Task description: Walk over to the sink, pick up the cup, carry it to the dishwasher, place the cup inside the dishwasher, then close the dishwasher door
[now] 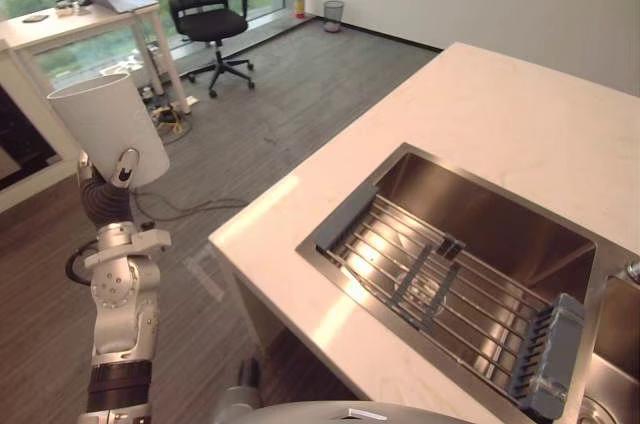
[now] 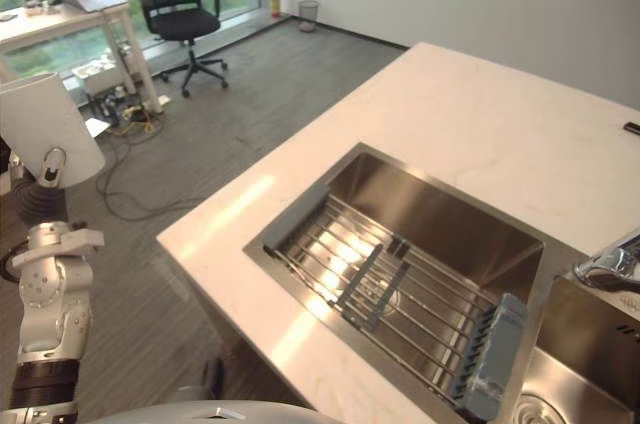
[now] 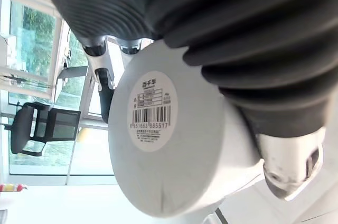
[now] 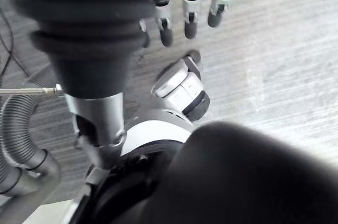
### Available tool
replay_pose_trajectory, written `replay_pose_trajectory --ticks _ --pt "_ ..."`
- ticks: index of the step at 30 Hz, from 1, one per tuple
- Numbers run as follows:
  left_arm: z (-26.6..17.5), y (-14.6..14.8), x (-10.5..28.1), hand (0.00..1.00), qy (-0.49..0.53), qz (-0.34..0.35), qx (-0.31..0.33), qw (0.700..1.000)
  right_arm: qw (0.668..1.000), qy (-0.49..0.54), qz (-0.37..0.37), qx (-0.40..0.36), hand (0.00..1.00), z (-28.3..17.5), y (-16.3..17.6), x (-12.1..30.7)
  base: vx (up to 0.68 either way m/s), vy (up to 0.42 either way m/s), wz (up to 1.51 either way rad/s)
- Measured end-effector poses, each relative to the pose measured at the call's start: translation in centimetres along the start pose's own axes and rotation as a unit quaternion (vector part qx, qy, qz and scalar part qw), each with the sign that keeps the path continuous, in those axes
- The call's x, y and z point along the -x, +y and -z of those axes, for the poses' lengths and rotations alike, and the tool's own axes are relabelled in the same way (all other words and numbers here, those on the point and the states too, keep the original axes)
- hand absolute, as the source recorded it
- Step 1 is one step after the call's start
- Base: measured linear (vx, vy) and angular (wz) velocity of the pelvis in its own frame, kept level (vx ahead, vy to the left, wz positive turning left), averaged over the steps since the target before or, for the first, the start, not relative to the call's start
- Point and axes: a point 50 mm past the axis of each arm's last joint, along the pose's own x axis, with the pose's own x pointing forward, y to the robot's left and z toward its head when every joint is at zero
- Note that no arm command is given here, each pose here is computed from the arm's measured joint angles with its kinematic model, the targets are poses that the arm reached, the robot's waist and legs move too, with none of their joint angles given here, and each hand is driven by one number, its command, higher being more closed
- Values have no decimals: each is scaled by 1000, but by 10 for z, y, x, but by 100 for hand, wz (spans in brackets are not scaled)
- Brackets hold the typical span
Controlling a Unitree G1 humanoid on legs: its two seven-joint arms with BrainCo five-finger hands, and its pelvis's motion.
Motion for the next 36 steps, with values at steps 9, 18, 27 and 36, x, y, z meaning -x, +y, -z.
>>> replay_pose_trajectory --ticks 9,18,27,36 --pt "7 -79 9 100 19 192 62 979 999 -2 32 -2 0 -9 -13 2 -85 115 124" --pt "29 -144 50 100 124 329 106 930 998 14 60 7 0 -10 -18 2 -13 136 116" --pt "44 -156 50 100 153 353 111 916 1000 -3 12 -8 0 -6 -1 0 17 -33 134" --pt "36 -146 36 100 135 335 87 928 992 -5 30 121 0 -39 4 0 8 -77 -21"
